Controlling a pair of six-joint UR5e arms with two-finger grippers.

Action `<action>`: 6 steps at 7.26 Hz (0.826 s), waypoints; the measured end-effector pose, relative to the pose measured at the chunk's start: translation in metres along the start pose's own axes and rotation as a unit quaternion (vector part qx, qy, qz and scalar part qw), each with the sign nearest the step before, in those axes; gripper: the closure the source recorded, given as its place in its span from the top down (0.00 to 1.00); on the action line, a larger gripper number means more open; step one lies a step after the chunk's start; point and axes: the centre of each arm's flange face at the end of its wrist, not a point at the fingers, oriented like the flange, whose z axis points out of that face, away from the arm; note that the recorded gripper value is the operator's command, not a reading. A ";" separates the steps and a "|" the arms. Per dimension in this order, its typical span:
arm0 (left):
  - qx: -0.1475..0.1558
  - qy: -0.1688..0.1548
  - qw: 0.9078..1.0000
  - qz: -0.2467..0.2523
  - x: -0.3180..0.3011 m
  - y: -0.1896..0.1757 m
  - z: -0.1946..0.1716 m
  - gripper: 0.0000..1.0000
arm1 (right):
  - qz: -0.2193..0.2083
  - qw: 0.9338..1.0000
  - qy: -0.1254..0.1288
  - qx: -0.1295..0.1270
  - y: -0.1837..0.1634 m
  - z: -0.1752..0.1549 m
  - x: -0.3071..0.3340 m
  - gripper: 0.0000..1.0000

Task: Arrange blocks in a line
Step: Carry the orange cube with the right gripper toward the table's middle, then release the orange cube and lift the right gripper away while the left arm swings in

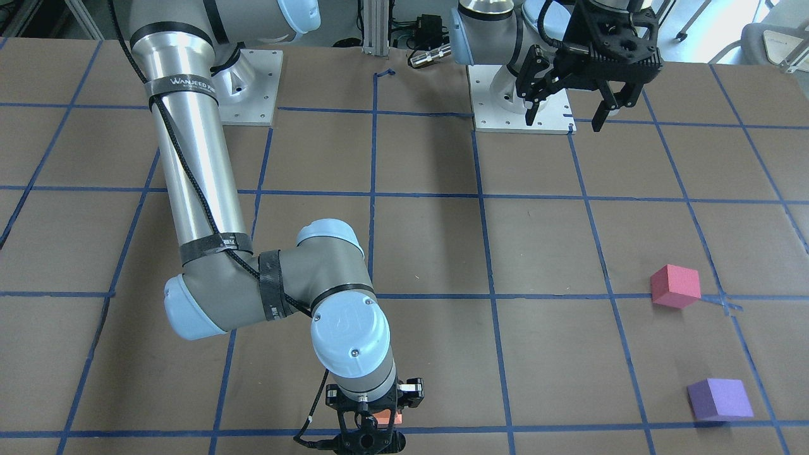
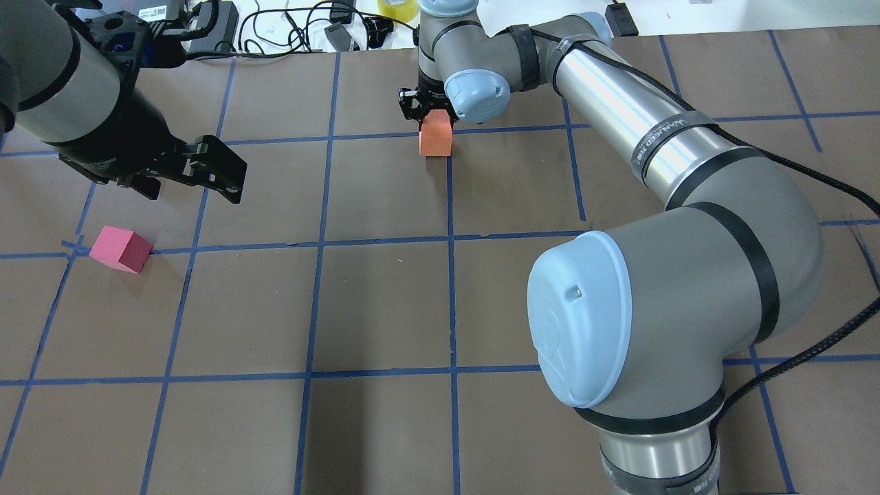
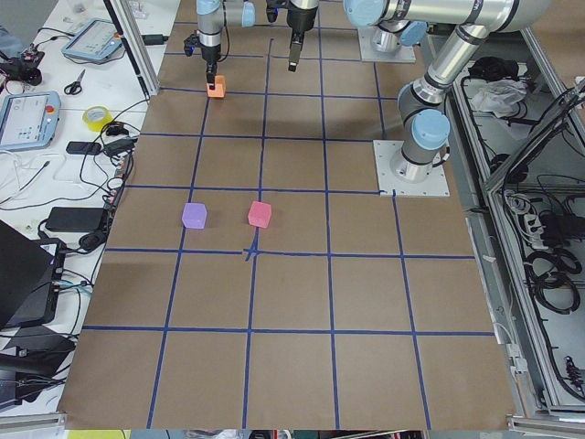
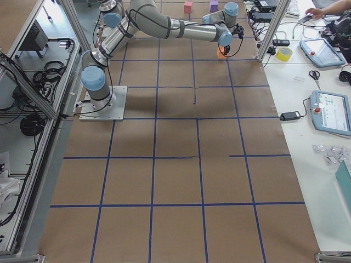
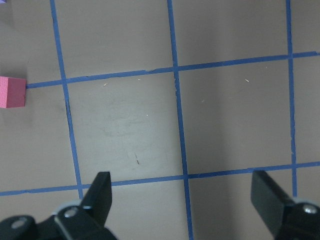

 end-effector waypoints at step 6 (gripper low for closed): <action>-0.002 0.000 1.000 0.004 0.000 0.001 0.001 1.00 | 0.027 0.999 0.004 -0.028 0.017 0.011 -0.019 1.00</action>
